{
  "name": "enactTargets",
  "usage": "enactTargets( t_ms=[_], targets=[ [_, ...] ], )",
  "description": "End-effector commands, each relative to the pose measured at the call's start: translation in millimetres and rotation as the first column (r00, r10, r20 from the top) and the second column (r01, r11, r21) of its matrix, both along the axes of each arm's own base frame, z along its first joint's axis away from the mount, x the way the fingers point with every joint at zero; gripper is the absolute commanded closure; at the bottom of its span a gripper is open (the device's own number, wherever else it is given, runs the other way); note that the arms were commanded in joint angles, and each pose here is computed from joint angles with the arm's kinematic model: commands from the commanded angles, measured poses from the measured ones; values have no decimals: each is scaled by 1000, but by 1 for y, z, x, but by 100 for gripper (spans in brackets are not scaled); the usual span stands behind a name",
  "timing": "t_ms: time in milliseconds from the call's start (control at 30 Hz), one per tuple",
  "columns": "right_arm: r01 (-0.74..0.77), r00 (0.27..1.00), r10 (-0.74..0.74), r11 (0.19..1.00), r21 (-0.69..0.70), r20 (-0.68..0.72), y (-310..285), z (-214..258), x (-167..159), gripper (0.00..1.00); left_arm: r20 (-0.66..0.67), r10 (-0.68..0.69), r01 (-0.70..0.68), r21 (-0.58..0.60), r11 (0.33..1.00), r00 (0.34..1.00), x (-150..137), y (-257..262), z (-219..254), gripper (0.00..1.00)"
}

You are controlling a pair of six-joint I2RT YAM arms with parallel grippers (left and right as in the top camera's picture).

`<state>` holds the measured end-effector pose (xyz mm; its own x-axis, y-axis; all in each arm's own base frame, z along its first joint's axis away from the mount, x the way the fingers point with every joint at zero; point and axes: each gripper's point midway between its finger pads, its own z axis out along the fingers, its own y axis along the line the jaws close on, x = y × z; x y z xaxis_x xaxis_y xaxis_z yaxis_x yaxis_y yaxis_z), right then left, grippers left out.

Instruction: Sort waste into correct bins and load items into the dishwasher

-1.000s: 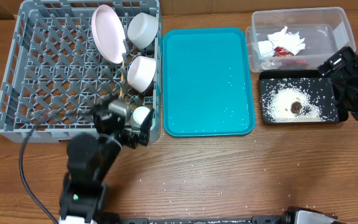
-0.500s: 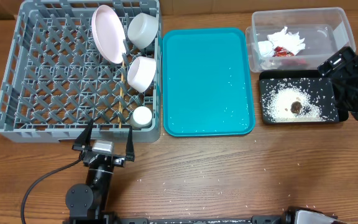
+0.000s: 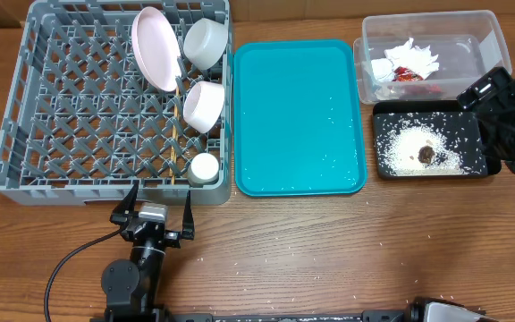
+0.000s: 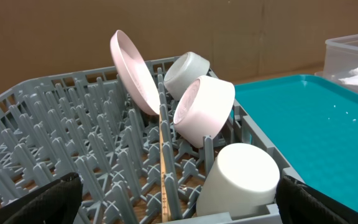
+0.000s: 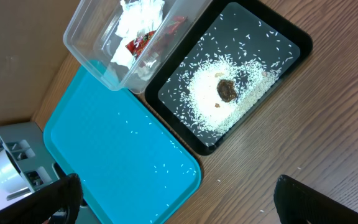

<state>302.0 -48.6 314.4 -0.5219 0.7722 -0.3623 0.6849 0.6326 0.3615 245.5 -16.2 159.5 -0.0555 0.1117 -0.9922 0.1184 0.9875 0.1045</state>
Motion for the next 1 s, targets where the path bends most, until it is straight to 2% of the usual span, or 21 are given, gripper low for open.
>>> enactTargets(
  t_ms=[0,733,967],
  targets=[
    [12,1000,-12,1000,-9,21,-3,7,-1,0,8,15,-15,20,1000,1000,0,3,0,0],
    [0,1000,0,1000,-16,14,-3,6,-1,0,8,15,-15,20,1000,1000,0,3,0,0],
    [-21,999,21,1000,-9,-50,7,1,-28,0,8,15,-15,20,1000,1000,0,3,0,0]
  ],
)
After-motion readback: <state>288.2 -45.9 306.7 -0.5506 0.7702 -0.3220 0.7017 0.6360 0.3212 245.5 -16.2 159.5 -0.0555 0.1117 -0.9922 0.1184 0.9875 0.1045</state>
